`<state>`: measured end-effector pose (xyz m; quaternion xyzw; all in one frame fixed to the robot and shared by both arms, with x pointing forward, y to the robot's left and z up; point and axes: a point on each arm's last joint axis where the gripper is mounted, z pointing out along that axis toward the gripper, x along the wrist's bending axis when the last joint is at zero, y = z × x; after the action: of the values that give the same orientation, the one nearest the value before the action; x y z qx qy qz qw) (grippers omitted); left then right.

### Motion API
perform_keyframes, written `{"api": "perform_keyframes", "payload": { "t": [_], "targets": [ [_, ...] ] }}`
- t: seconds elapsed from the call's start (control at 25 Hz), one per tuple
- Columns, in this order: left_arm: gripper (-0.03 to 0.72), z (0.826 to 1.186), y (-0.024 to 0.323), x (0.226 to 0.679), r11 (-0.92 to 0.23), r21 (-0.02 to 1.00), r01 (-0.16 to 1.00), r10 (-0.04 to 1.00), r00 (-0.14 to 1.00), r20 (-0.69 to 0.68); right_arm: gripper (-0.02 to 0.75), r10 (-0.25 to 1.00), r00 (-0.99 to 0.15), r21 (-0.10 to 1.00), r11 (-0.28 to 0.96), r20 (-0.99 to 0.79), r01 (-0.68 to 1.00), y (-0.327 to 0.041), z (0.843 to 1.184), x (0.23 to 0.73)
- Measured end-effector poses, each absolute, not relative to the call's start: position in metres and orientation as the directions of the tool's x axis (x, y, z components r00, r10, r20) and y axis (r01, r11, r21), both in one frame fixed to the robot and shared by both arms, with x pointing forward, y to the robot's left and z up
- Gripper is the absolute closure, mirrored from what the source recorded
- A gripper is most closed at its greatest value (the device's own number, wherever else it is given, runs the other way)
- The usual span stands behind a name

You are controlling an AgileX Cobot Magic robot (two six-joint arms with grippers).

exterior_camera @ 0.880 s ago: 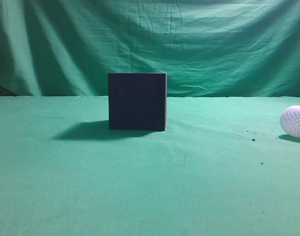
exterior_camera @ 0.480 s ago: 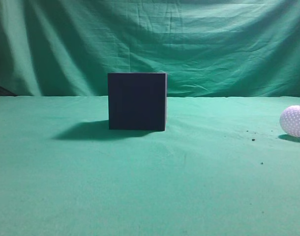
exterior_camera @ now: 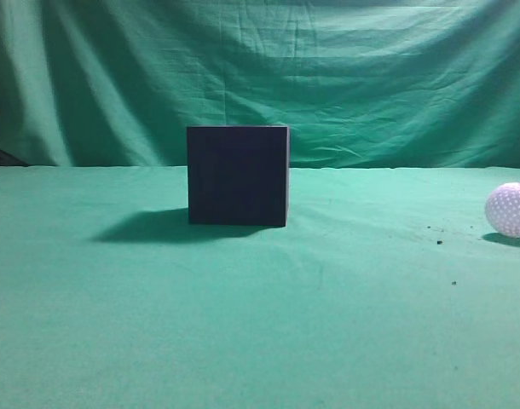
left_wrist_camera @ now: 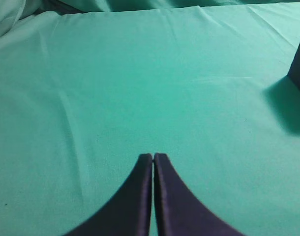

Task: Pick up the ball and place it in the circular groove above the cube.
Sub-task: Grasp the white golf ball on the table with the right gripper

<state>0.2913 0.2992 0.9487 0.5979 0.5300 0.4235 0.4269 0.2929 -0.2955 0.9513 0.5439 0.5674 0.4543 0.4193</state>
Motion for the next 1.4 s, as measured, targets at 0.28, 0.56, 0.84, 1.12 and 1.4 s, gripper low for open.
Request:
{"api": "perform_keyframes", "payload": {
  "t": [0.28,0.56,0.84,1.12,1.4],
  "targets": [
    [0.688,0.949,0.299,0.291,-0.074,0.959,0.272,0.995,0.079,0.054,0.689,0.996,-0.077,0.983,-0.061,0.048,-0.173,-0.295,0.989,0.294],
    [0.688,0.949,0.299,0.291,-0.074,0.959,0.272,0.995,0.079,0.054,0.689,0.996,-0.074,0.995,-0.06,0.054,-0.085,-0.294,1.024,0.303],
    [0.688,0.949,0.299,0.291,-0.074,0.959,0.272,0.995,0.079,0.054,0.689,0.975,-0.015,0.895,-0.197,0.221,0.4,-0.287,1.051,0.351],
    [0.688,0.949,0.299,0.291,-0.074,0.959,0.272,0.995,0.079,0.054,0.689,0.97,0.038,0.804,-0.222,0.242,0.552,-0.284,1.037,0.39],
    [0.688,0.949,0.299,0.291,-0.074,0.959,0.272,0.995,0.079,0.054,0.689,0.991,-0.061,0.72,-0.044,0.118,0.692,-0.279,1.033,0.411]
  ]
}}
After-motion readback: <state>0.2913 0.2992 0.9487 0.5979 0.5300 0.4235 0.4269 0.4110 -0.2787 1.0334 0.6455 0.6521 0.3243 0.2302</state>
